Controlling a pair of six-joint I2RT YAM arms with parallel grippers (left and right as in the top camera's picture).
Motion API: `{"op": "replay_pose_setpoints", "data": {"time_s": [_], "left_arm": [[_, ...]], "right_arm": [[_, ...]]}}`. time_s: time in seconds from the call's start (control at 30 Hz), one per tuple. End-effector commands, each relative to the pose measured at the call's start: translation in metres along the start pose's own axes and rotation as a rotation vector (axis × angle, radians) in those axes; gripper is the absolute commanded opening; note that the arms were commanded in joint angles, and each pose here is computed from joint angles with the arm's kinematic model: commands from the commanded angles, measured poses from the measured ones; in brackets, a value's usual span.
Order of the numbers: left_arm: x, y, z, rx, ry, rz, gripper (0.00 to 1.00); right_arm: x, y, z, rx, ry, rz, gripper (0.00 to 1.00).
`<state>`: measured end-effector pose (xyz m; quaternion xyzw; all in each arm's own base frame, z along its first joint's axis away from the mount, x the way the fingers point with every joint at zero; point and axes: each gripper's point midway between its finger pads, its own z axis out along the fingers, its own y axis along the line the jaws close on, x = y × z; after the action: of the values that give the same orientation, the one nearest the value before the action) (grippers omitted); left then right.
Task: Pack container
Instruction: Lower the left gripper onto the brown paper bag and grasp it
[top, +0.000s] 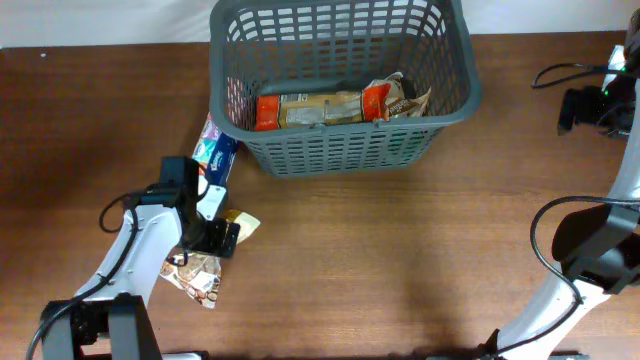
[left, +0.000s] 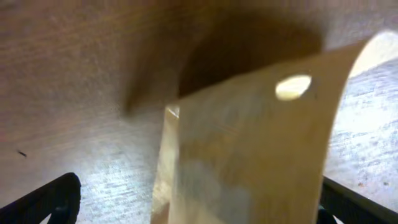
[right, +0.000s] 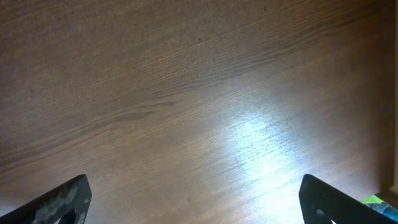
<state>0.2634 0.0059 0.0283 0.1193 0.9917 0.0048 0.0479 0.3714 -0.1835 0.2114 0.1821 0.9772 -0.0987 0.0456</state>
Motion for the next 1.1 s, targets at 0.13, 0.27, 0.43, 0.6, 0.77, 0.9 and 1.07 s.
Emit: {"op": "replay_pose_setpoints", "data": {"time_s": [0.13, 0.27, 0.43, 0.6, 0.77, 0.9, 1.07], "left_arm": [[-0.002, -0.012, 0.003, 0.062, -0.012, -0.007, 0.99], [0.003, -0.013, 0.004, 0.067, 0.004, -0.007, 0.99], [0.017, -0.014, 0.013, 0.063, 0.04, -0.008, 0.99], [0.019, -0.014, 0.018, 0.06, 0.036, -0.008, 0.99], [0.019, -0.012, 0.018, 0.043, 0.036, -0.007, 0.78], [0.017, -0.008, 0.019, 0.022, 0.028, -0.007, 0.45], [0.017, -0.001, 0.019, -0.017, 0.033, -0.007, 0.02]], "right_arm": [[0.0, -0.003, -0.001, 0.013, -0.004, 0.011, 0.99], [0.0, -0.003, -0.001, 0.013, -0.004, 0.011, 0.99], [0.0, -0.003, -0.001, 0.013, -0.004, 0.011, 0.98], [0.0, -0.003, -0.001, 0.013, -0.004, 0.011, 0.99], [0.0, -0.003, -0.001, 0.013, -0.004, 0.011, 0.99], [0.0, -0.003, -0.001, 0.013, -0.004, 0.011, 0.99], [0.0, -0.003, -0.001, 0.013, -0.004, 0.011, 0.98]]}}
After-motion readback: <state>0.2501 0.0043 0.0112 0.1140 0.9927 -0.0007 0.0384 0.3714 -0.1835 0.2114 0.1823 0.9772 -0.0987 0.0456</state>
